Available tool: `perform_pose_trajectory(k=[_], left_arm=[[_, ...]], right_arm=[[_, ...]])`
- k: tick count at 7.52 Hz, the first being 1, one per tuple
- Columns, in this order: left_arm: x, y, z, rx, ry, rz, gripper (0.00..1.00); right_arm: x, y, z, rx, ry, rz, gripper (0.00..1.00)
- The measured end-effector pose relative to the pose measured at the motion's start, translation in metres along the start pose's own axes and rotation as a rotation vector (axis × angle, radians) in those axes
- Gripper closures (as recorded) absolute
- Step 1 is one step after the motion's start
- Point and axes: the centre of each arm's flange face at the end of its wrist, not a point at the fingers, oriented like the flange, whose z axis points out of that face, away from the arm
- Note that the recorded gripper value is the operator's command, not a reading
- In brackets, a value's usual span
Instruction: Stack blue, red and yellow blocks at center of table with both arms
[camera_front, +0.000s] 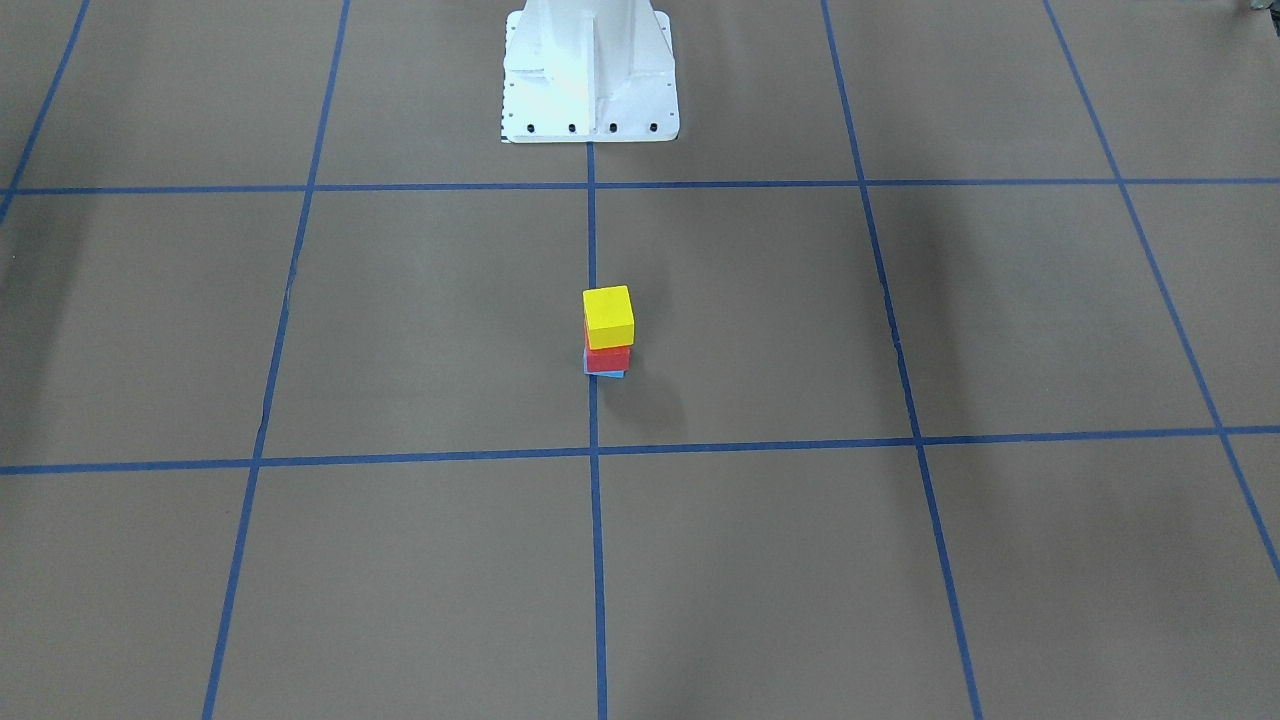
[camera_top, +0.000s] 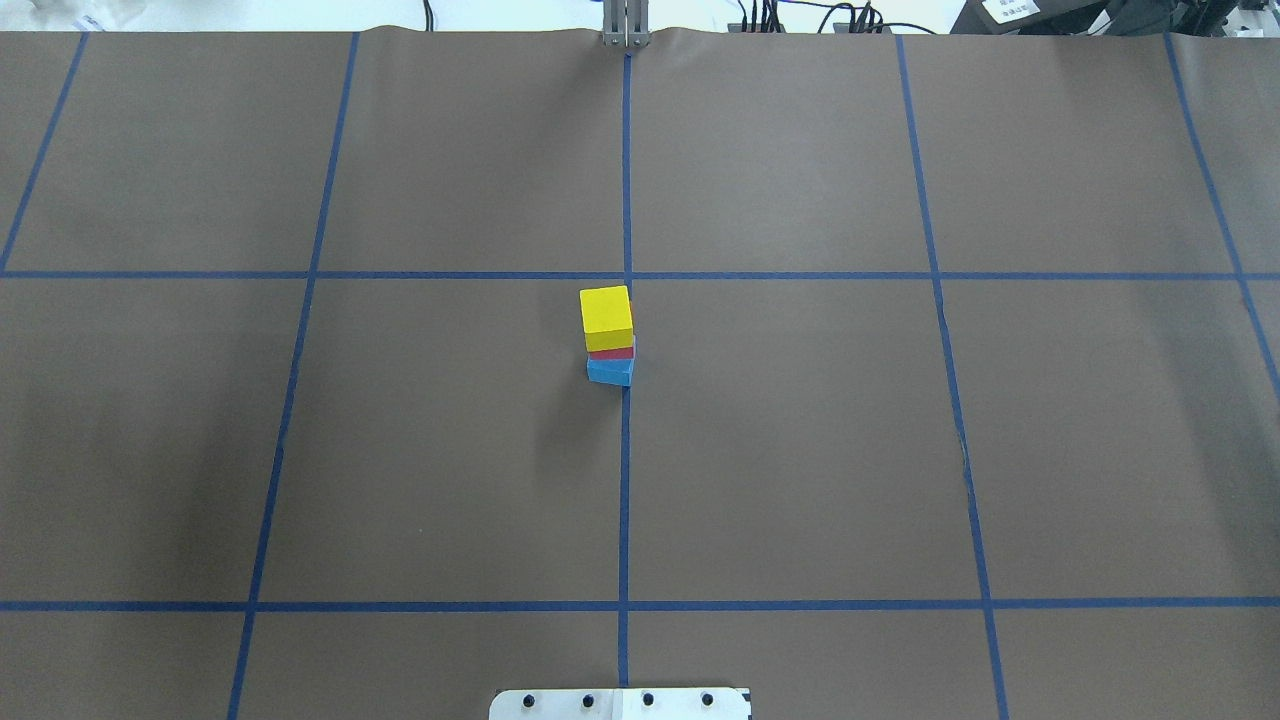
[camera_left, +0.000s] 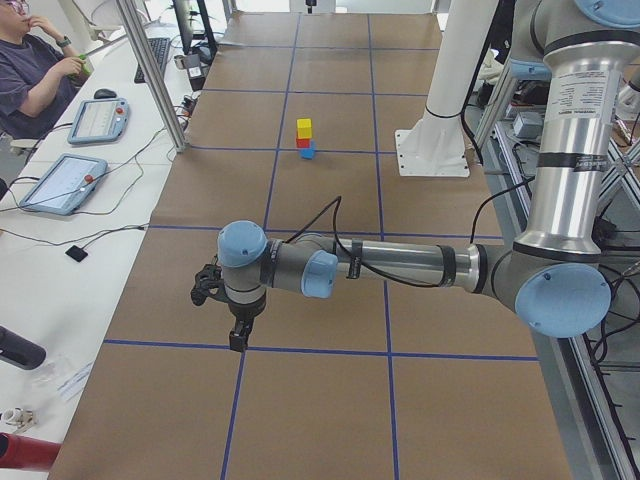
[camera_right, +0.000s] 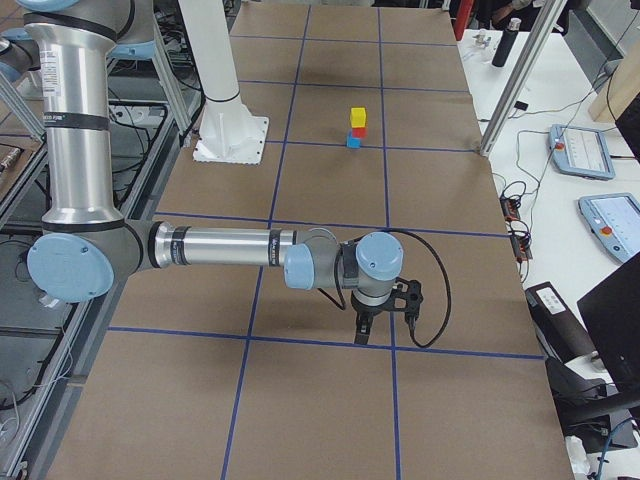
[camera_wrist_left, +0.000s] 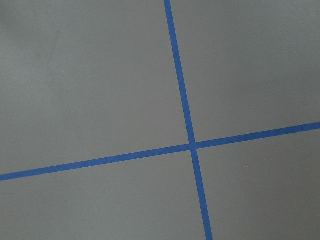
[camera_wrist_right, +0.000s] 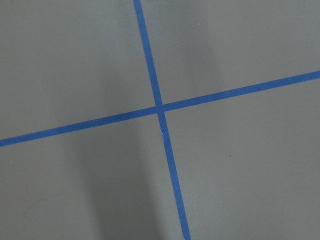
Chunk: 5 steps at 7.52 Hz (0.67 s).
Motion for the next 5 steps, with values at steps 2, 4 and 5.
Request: perform_pose_trajectory(k=[2,4,5], left_arm=[[-0.0005,0.0002,0.0005,-0.001,0.0,-0.001,0.0],[-0.0002,0.0002,0.0008,-0.002,0.0,-0.001,0.0],[-0.0004,0.0003,0.0008,-0.003,0.0,-0.001,0.0]], right_arm=[[-0.0048,-0.0032,-0.0032,0.005,-0.005,-0.029,0.0],[-0.0058,-0.0042,-0.0039,0.006,-0.005,-0.049,0.0],[-0.0055,-0.0042,-0.0037,0.005,-0.005,-0.052,0.0]])
